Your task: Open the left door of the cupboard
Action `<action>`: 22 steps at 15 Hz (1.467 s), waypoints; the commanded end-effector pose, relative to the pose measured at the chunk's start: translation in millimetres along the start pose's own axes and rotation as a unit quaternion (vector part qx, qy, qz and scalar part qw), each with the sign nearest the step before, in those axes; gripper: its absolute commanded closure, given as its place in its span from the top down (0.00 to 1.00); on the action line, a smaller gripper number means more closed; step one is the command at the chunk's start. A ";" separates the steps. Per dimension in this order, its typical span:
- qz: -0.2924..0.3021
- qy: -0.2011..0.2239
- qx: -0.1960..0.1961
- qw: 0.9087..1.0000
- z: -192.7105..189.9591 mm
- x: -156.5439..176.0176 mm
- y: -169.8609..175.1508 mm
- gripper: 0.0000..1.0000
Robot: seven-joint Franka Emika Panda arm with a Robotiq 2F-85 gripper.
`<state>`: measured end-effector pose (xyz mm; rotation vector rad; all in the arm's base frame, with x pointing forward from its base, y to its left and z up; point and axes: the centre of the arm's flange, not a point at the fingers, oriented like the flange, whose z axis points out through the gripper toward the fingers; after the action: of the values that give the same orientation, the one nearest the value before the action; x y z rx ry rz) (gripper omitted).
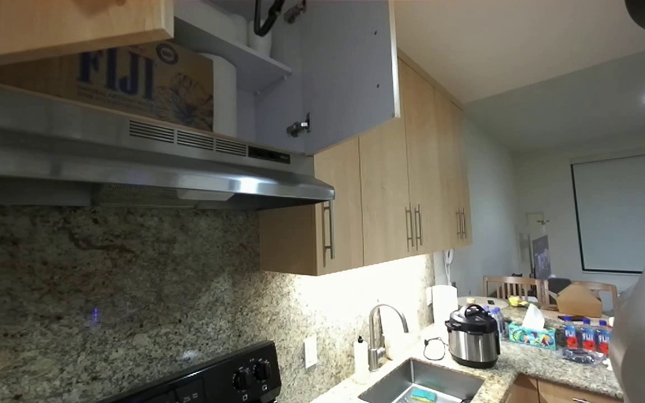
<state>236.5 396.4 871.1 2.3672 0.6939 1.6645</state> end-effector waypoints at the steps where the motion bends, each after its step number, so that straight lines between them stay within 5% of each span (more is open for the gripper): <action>1: -0.032 0.023 0.001 0.999 -2.3 35.7 -18.2 1.00; 13: -0.051 0.032 -0.040 0.997 -43.3 41.9 -33.1 1.00; 22: 0.011 0.149 -0.068 0.986 -142.4 66.5 -0.5 1.00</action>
<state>148.0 408.6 964.1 2.1513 0.6451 1.9346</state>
